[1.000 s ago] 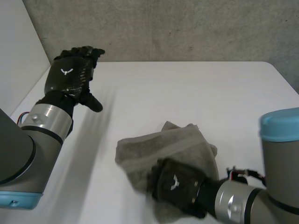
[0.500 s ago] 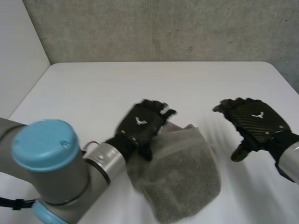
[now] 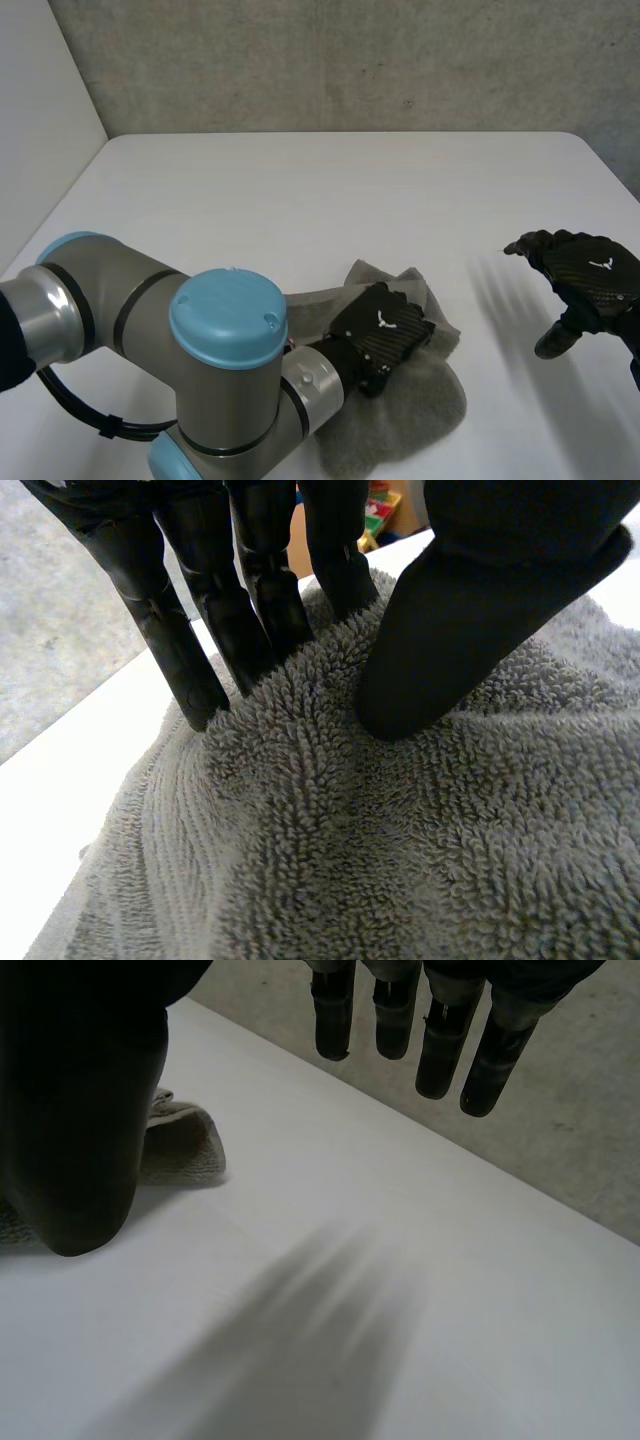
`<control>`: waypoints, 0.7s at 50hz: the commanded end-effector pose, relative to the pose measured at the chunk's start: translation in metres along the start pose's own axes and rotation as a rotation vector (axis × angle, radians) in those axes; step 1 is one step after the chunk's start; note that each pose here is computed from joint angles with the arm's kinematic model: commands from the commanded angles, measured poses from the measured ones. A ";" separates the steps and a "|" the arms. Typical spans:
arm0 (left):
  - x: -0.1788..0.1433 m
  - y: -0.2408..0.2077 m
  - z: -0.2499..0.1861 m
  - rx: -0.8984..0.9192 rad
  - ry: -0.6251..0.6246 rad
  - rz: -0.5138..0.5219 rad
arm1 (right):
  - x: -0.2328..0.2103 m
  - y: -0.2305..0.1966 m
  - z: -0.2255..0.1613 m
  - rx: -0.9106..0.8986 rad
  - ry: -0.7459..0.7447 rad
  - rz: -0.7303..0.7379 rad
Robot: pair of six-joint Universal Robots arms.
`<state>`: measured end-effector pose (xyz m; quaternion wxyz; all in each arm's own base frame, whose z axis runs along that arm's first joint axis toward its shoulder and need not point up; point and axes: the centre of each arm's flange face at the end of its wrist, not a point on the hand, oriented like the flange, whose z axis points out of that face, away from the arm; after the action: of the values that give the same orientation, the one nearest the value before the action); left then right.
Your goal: Fold the towel.
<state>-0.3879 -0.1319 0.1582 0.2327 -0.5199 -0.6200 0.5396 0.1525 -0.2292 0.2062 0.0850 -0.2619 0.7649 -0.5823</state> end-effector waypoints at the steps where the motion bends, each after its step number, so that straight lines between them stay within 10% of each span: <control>1: -0.035 -0.022 -0.012 0.037 -0.235 0.037 | -0.005 0.000 0.000 0.004 -0.032 0.001; 13: -0.116 -0.022 -0.073 0.105 -0.639 0.012 | -0.037 -0.004 0.005 0.016 -0.194 -0.009; 35: -0.124 0.042 -0.109 -0.083 -0.722 -0.067 | -0.127 -0.013 0.051 -0.032 -0.342 0.026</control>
<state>-0.2398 -0.2106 0.1917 -0.0046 -0.2812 -0.6937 0.6631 0.2689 -0.2009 0.1825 0.2059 -0.3604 0.7473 -0.5190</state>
